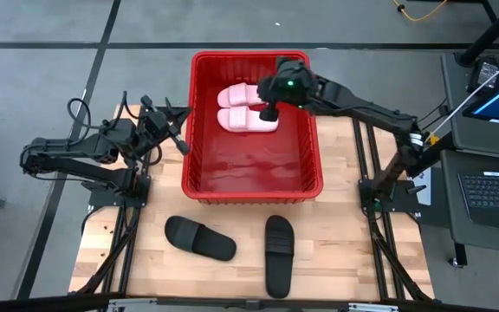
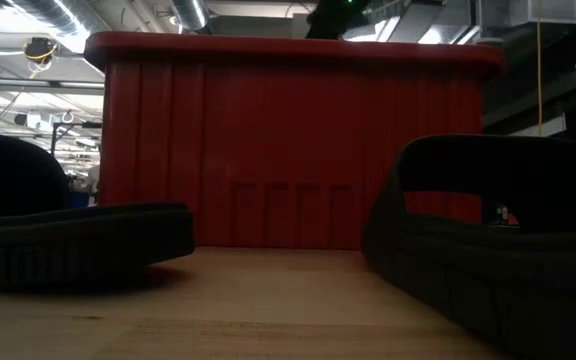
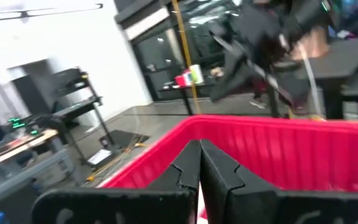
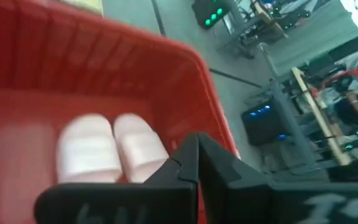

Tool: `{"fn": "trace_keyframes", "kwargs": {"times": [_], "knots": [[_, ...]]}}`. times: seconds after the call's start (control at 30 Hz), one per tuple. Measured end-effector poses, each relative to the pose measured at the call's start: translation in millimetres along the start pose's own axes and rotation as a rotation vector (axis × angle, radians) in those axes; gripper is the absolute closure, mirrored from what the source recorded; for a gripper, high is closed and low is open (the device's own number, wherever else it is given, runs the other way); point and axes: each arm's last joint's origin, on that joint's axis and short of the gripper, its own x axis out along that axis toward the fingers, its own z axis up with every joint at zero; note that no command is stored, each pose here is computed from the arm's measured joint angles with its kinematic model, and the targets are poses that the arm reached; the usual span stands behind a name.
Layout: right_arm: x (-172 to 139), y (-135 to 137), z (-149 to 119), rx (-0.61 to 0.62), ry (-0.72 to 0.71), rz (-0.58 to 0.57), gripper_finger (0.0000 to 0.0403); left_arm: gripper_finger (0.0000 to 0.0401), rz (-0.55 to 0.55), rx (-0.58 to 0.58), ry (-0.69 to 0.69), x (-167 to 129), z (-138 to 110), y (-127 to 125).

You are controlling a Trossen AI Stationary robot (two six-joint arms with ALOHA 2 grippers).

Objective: Pick and place slides into bin
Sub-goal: Put the right black slide into the bin

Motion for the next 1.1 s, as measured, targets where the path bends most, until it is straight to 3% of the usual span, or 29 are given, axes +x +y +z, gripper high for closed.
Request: {"fn": "trace_keyframes", "kwargs": {"times": [0.2, 0.5, 0.6, 0.73, 0.9, 1.1], "knots": [[-36, 0, 15, 0.230, -0.119, 0.081, 0.0390, 0.0400, -0.095, 0.020, -0.008, -4, -2, 0], [-51, 16, 31, 0.501, -0.195, 0.203, 0.0391, 0.0400, -0.354, 0.028, -0.050, -9, -4, -4], [-58, 32, 36, 0.508, -0.194, 0.333, 0.0396, 0.0399, -0.463, 0.009, -0.035, -11, -7, -7], [-72, 58, 45, 0.489, -0.158, 0.411, 0.0398, 0.0400, -0.610, -0.035, -0.026, -14, -9, -12], [-97, 90, 57, 0.422, -0.144, 0.374, 0.0399, 0.0398, -0.744, -0.078, -0.055, -16, -8, -15], [-141, 125, 67, 0.391, -0.134, 0.371, 0.0401, 0.0400, -0.752, -0.122, -0.093, -17, -3, -13]]}}
